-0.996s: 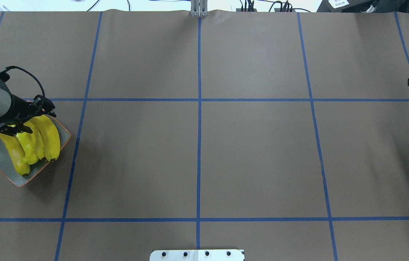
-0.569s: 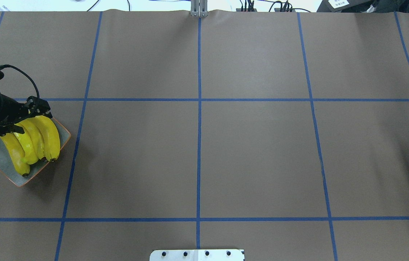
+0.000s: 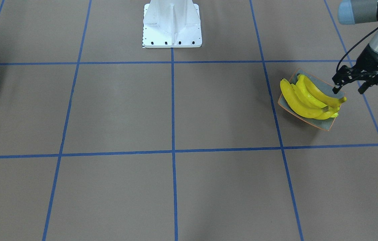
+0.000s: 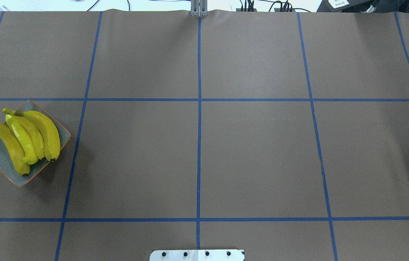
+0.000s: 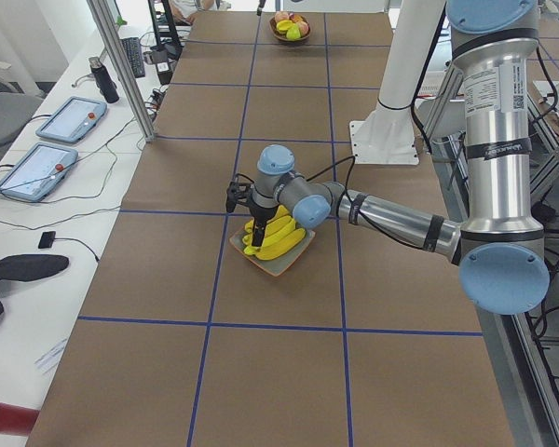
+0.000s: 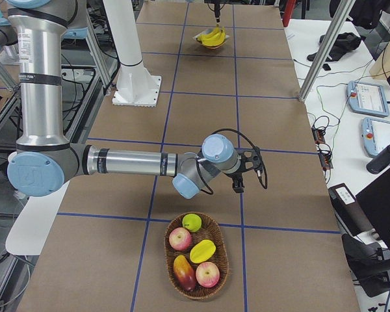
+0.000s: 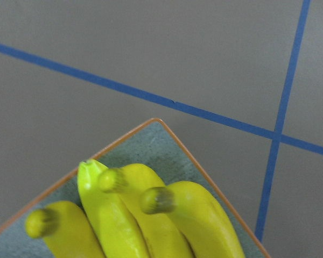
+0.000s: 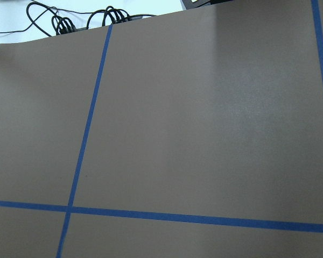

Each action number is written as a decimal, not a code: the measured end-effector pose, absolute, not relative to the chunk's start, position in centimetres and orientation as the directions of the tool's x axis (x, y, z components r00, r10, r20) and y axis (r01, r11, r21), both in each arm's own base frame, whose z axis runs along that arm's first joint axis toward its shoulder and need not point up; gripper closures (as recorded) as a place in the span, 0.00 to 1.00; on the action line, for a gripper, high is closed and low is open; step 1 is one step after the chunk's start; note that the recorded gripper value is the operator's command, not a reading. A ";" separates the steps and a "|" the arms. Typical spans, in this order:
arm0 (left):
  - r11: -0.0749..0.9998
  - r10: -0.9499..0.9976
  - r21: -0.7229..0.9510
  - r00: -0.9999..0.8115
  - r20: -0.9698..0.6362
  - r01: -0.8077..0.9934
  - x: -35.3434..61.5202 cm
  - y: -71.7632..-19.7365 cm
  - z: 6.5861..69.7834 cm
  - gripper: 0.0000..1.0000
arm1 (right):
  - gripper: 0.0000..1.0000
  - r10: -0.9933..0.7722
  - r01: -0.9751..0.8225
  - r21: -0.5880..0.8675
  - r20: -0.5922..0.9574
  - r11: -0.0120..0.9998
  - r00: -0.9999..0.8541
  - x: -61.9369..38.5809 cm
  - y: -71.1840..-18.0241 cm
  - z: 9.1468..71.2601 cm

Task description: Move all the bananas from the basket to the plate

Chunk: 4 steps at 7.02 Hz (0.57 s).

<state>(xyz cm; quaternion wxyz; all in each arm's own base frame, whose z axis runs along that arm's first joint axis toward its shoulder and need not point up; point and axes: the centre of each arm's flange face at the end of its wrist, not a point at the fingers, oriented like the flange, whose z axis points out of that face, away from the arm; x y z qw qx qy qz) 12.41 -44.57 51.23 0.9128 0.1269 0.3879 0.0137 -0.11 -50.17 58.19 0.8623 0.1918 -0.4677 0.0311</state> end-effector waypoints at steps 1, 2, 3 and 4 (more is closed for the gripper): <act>0.957 0.206 0.289 0.688 -0.696 0.005 9.1 -45.3 53.6 0.00 | 0.00 -0.165 -0.175 0.330 0.782 0.928 0.601 0.5 -50.5 58.9; 0.949 0.251 0.314 0.678 -0.691 -0.032 6.7 -45.9 55.8 0.00 | 0.00 -0.194 -0.121 0.343 0.749 0.931 0.634 1.3 -50.9 59.5; 0.945 0.272 0.324 0.674 -0.686 -0.051 5.0 -46.3 57.7 0.00 | 0.00 -0.214 -0.065 0.338 0.722 0.939 0.658 2.2 -51.8 59.6; 0.942 0.287 0.328 0.662 -0.692 -0.065 3.8 -46.8 59.2 0.00 | 0.00 -0.237 -0.003 0.324 0.699 0.946 0.675 3.4 -52.8 59.3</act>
